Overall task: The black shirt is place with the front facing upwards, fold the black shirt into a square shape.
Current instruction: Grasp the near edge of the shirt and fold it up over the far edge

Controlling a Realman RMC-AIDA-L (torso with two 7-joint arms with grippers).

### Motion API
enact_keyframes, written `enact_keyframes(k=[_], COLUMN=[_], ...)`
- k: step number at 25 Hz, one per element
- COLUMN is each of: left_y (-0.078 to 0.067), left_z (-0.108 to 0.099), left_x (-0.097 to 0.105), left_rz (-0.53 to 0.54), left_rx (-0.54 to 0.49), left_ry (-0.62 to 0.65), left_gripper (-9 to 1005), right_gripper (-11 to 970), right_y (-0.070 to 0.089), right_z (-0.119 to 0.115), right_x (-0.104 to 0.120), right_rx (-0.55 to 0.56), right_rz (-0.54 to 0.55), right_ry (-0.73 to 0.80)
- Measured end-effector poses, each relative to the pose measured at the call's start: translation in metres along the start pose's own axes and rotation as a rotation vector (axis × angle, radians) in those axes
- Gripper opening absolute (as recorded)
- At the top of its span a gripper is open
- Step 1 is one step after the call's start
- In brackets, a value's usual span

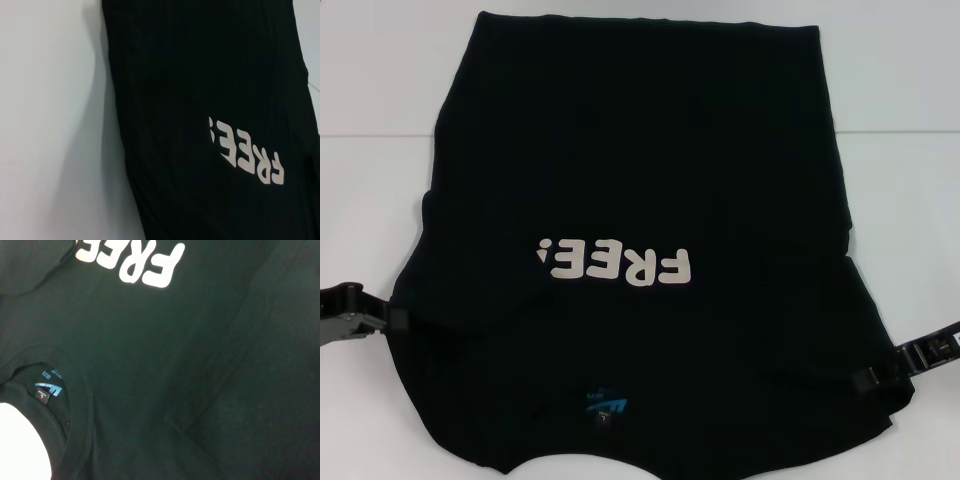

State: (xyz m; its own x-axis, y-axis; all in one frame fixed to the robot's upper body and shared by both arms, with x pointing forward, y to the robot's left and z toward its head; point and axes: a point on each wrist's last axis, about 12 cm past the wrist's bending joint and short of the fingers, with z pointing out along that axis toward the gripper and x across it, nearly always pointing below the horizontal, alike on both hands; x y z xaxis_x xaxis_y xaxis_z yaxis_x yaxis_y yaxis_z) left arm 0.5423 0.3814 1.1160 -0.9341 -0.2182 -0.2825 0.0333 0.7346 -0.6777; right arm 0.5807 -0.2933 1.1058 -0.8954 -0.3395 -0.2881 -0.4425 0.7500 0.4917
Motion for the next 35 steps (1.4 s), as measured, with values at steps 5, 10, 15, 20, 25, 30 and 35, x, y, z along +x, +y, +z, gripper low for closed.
enact_keyframes(k=[5,10,15,20,25,30,35], left_y=[0.0,0.001,0.001,0.001,0.001,0.001,0.001], left_z=[0.0,-0.001,-0.001,-0.001,-0.001,0.0,0.001], left_x=[0.0,-0.001,-0.001,-0.001,-0.001,-0.001,-0.002], left_rz=[0.001,0.003,0.003,0.003,0.003,0.003,0.004], left_rx=[-0.004,-0.007,-0.01,-0.01,-0.01,-0.01,-0.01], left_ry=[-0.004,-0.008,-0.01,-0.011,-0.011,-0.011,-0.012], left_gripper=[25,26,26,25,25,26,26], right_gripper=[409,628,635,643,644,645,645], right_y=[-0.001,-0.004,-0.005,-0.003,0.001,0.001,0.0], right_z=[-0.001,-0.002,-0.002,0.0,0.003,0.005,0.009], right_x=[0.005,0.013,0.014,0.011,0.009,0.008,0.007], right_rx=[-0.012,-0.016,-0.01,-0.012,-0.013,-0.002,0.008], right_rz=[0.014,0.032,0.034,0.025,0.011,0.004,0.002], right_ry=[0.015,0.023,0.025,0.026,0.041,0.047,0.047])
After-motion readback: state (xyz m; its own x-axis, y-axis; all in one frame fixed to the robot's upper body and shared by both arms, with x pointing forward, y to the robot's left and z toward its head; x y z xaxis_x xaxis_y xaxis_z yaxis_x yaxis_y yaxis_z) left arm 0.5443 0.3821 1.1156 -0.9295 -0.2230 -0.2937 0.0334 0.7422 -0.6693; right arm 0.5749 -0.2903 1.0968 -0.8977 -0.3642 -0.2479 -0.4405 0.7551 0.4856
